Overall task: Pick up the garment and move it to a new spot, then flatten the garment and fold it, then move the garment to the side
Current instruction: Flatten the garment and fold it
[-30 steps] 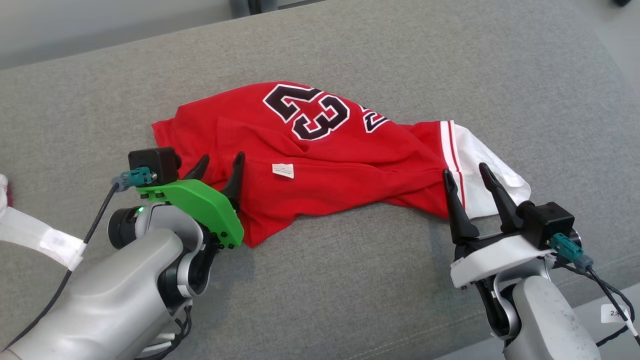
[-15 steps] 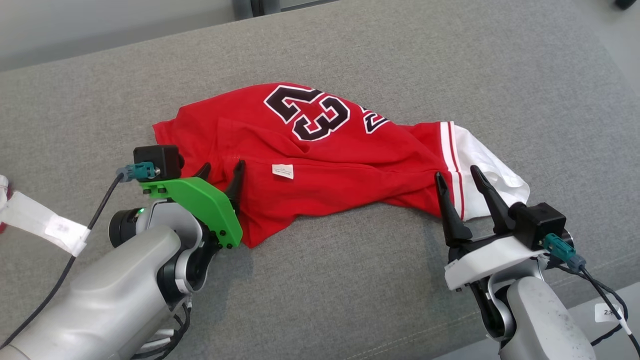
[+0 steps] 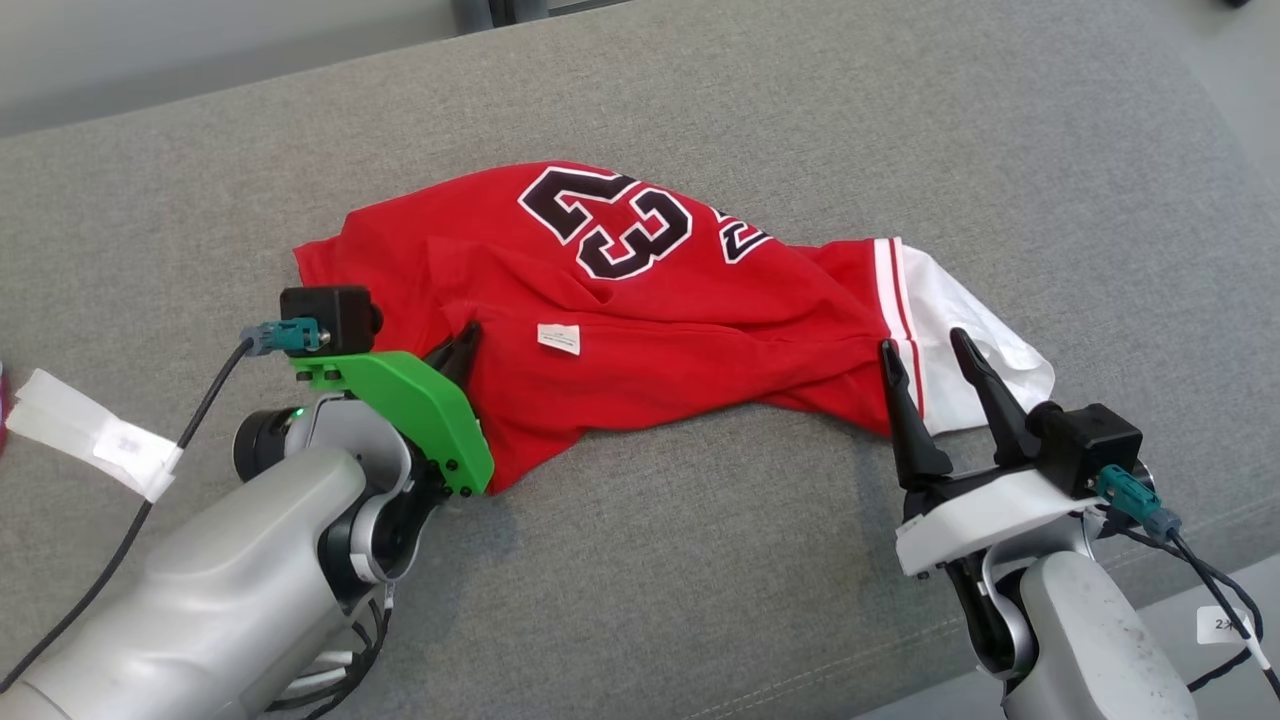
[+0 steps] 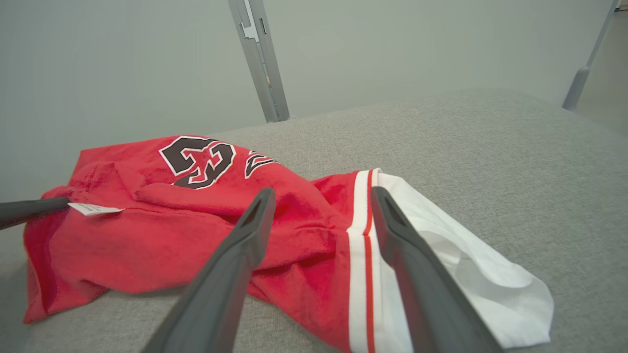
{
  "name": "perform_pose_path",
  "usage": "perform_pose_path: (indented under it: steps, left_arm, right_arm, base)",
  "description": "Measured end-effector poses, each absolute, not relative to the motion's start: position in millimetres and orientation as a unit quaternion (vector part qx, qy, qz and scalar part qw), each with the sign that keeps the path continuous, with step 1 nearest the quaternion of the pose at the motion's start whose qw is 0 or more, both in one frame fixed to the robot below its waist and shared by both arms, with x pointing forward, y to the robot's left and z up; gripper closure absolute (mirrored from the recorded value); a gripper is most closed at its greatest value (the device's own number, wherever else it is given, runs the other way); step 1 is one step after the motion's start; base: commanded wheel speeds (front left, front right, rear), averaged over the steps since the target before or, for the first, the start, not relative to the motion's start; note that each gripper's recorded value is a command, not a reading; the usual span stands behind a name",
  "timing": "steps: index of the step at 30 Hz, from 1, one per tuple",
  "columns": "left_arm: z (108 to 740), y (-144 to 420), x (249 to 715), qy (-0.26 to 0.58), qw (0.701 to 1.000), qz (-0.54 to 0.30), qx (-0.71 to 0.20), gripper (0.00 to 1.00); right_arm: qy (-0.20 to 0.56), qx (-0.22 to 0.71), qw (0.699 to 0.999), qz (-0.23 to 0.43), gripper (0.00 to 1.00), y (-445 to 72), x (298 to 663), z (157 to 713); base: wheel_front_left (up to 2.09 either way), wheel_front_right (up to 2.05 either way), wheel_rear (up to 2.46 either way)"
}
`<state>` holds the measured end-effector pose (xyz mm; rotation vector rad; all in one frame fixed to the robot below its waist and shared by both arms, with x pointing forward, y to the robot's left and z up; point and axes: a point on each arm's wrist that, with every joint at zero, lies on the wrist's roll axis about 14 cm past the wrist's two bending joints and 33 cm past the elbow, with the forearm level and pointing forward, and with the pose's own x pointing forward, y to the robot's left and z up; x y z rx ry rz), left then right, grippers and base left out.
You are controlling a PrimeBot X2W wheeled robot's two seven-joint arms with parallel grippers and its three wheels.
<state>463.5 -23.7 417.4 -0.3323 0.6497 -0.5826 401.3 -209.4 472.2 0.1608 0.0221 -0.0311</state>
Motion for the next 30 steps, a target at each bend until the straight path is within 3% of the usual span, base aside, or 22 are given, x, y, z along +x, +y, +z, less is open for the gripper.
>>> perform_pose_path:
  steps: [9,15,23,24,25,26,30]
  left_arm:
    - [486,-40,437,0.204,0.889,-0.383,-0.149,1.0]
    - [453,-9,356,0.274,0.866,-0.382,-0.168,1.0]
    - [407,19,324,0.32,0.875,-0.309,-0.193,0.98]
    - [401,22,319,0.325,0.875,-0.302,-0.191,0.64]
    - [397,24,316,0.329,0.876,-0.297,-0.193,0.45]
    - [395,23,311,0.333,0.873,-0.296,-0.201,0.0]
    - [388,16,290,0.356,0.857,-0.291,-0.232,0.0]
  right_arm:
    - [0.014,0.081,0.996,-0.013,0.0,-206,402,469]
    - [0.019,0.079,0.997,0.01,0.0,-191,410,464]
    - [0.022,0.072,0.996,0.053,0.0,-164,421,462]
    - [0.022,0.072,0.996,0.057,0.0,-161,422,462]
    - [0.021,0.071,0.995,0.061,0.0,-160,423,463]
    - [0.02,0.069,0.995,0.063,0.0,-159,423,464]
    - [0.014,0.067,0.995,0.07,0.0,-156,423,469]
  base:
    - [0.0,0.0,0.0]
    - [0.0,0.0,0.0]
    - [0.0,0.0,0.0]
    - [0.0,0.0,0.0]
    - [0.0,0.0,0.0]
    - [0.0,0.0,0.0]
    - [0.0,0.0,0.0]
